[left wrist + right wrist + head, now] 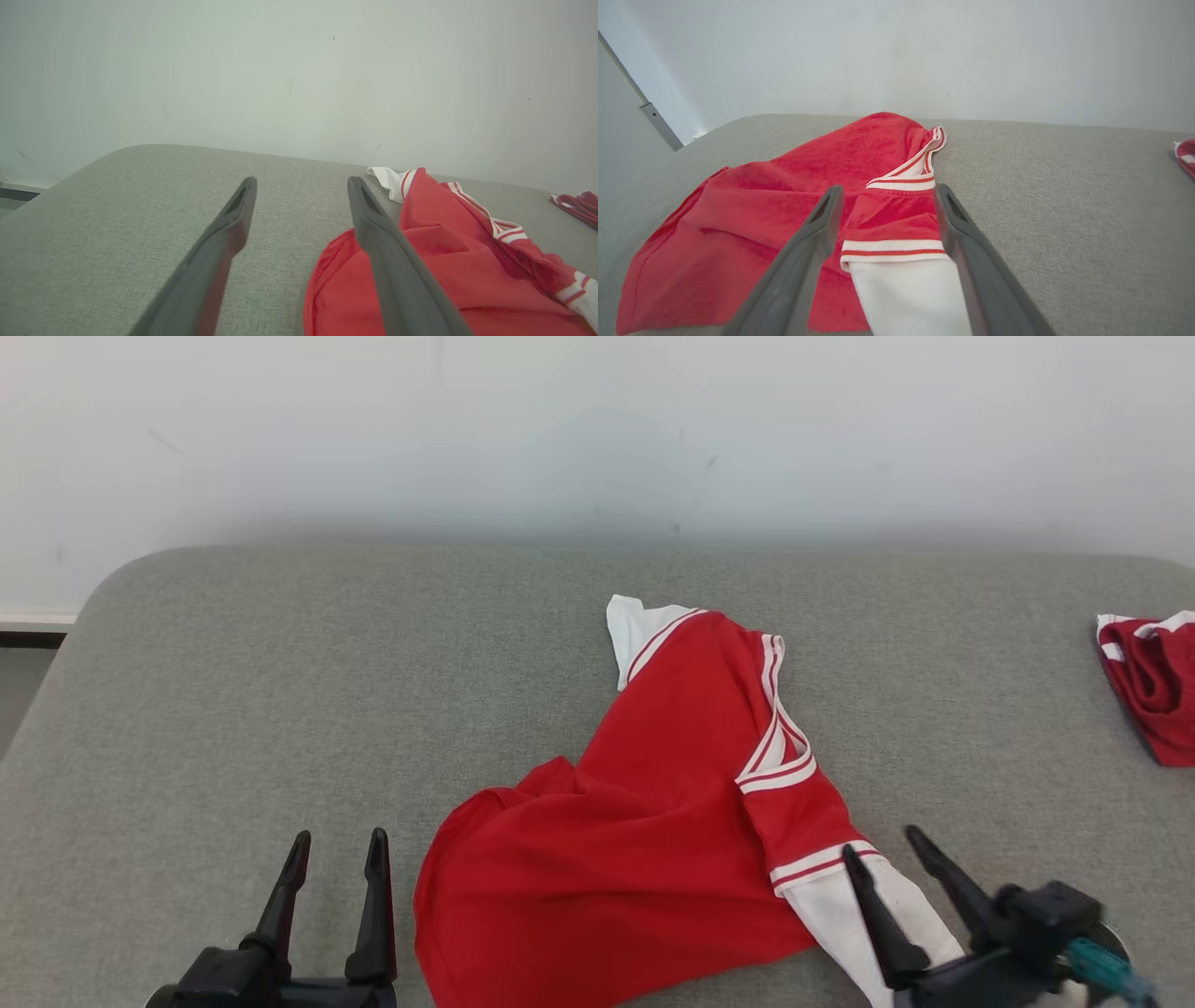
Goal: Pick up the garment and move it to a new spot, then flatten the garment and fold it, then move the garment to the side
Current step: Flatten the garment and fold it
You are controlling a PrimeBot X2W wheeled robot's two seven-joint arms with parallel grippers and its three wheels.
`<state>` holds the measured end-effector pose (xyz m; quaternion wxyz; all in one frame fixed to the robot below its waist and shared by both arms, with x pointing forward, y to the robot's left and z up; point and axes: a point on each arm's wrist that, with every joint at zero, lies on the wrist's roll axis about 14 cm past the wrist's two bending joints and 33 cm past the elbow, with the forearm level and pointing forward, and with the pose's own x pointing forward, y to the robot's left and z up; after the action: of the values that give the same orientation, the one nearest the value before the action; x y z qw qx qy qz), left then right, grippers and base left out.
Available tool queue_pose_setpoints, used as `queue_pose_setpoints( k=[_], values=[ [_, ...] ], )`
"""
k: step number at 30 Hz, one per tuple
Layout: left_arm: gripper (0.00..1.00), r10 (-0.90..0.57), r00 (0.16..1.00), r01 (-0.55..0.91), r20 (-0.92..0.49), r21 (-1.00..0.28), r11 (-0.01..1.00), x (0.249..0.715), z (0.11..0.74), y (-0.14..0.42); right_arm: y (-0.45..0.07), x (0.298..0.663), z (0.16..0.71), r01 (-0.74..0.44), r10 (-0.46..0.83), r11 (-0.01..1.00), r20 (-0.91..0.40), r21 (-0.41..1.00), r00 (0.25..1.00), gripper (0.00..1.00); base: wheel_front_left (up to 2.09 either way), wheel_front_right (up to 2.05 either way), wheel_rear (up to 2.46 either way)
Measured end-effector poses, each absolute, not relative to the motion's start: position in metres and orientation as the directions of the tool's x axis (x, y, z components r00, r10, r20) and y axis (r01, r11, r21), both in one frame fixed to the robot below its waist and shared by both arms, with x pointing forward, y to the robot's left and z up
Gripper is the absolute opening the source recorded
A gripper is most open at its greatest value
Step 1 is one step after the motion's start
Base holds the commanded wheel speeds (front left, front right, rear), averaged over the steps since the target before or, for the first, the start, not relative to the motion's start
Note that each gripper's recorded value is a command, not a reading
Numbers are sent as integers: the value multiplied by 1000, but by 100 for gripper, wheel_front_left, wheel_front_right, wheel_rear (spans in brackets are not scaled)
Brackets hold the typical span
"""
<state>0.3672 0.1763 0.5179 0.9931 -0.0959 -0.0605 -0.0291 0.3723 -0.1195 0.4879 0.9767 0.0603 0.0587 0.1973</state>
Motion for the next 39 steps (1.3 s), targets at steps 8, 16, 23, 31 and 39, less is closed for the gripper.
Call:
queue_pose_setpoints(
  k=[8, 16, 23, 31, 39],
  values=[
    [100, -29, 993, 51, 117, -192, 980, 362, 515, 181, -83, 382, 476, -486, 487, 873, -157, 49, 859, 100, 0, 0, 0],
    [100, 20, 994, 1, 104, -196, 981, 359, 512, 197, -75, 395, 434, -534, 500, 845, -293, -41, 815, 100, 0, 0, 0],
    [100, 44, 995, -24, 95, -199, 980, 357, 509, 204, -69, 400, 410, -535, 496, 844, -345, -22, 797, 0, 0, 0, 0],
    [100, 25, 994, -4, 102, -200, 980, 362, 511, 197, -118, 435, 455, -335, 341, 940, -142, 69, 929, 0, 0, 0, 0],
    [100, -13, 995, 33, 99, -205, 978, 368, 510, 184, -220, 423, 454, -42, 68, 984, -147, 175, 987, 0, 0, 0, 0]
  ],
)
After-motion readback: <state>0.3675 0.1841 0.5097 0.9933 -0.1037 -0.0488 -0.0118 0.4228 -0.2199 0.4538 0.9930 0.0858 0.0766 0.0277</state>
